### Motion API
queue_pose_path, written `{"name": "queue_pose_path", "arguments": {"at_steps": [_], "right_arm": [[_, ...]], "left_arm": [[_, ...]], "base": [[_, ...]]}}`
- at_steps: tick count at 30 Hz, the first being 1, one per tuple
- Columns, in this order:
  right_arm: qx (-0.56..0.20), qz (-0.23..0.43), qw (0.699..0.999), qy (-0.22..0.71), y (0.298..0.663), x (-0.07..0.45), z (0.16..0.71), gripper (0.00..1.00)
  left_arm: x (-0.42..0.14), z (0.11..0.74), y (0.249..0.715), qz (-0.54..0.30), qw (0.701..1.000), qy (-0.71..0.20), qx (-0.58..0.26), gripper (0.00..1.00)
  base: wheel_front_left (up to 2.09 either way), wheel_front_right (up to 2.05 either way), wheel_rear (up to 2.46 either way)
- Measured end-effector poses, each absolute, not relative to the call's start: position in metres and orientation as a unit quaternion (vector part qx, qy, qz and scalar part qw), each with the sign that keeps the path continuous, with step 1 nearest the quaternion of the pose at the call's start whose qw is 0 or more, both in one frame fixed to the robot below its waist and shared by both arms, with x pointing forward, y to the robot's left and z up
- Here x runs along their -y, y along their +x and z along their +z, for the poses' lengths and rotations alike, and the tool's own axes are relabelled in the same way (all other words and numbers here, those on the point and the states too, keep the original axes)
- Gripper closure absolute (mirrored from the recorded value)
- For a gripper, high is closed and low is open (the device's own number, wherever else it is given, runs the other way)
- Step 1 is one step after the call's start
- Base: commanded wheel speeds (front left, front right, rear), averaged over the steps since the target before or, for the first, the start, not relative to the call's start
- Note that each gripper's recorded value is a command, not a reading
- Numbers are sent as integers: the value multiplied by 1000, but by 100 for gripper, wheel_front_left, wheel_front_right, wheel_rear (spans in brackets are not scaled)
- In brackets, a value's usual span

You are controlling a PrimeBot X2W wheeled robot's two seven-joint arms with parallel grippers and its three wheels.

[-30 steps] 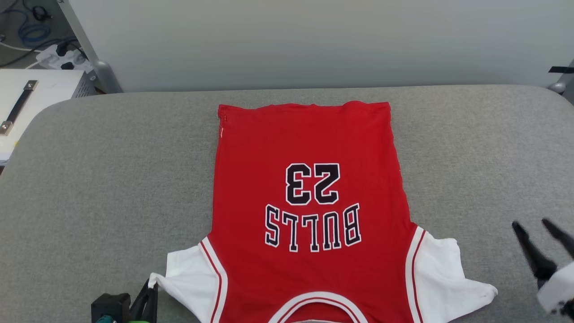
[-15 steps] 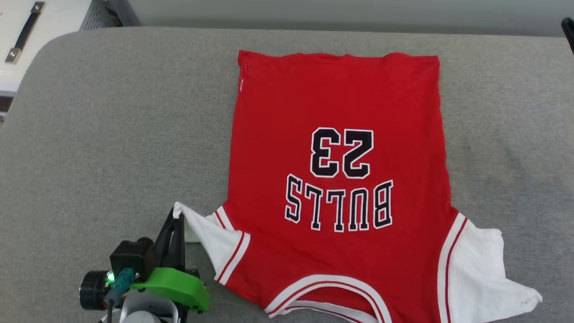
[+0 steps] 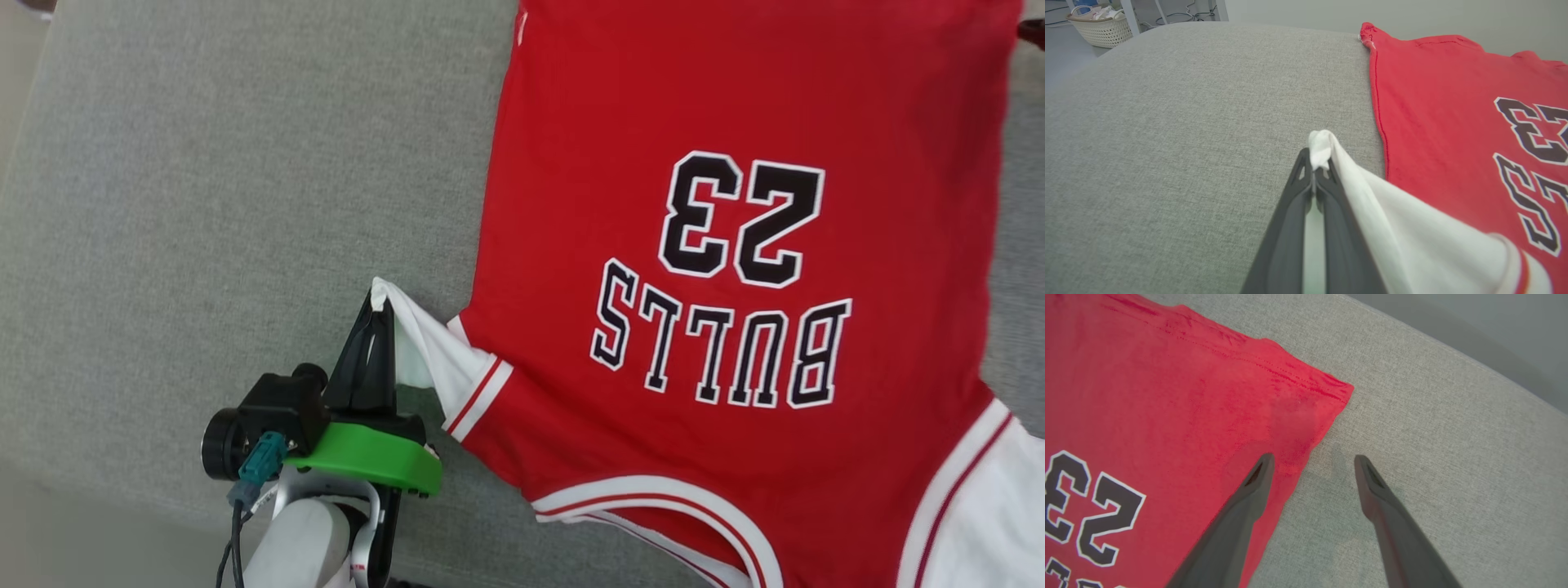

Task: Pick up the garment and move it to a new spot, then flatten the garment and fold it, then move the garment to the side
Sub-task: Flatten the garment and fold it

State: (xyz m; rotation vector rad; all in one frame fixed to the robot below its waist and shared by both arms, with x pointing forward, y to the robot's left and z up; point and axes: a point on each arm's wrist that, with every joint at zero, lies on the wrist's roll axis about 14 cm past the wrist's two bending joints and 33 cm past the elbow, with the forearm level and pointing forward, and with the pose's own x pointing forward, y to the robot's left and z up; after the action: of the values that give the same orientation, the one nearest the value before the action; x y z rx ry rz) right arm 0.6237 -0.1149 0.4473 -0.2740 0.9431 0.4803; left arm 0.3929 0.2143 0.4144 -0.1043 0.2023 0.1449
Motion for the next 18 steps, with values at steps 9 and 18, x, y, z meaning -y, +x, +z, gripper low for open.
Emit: {"name": "queue_pose_path", "arguments": {"at_steps": [9,18], "right_arm": [[-514,223,816,-139,642,105,370,0],[-517,228,814,-137,654,104,349,100]], "left_arm": [[-228,391,396,94,986,-42,-128,100],[-242,379,393,109,983,-29,-144,100]], "base": [[0,0,0],[0,0,0]]}}
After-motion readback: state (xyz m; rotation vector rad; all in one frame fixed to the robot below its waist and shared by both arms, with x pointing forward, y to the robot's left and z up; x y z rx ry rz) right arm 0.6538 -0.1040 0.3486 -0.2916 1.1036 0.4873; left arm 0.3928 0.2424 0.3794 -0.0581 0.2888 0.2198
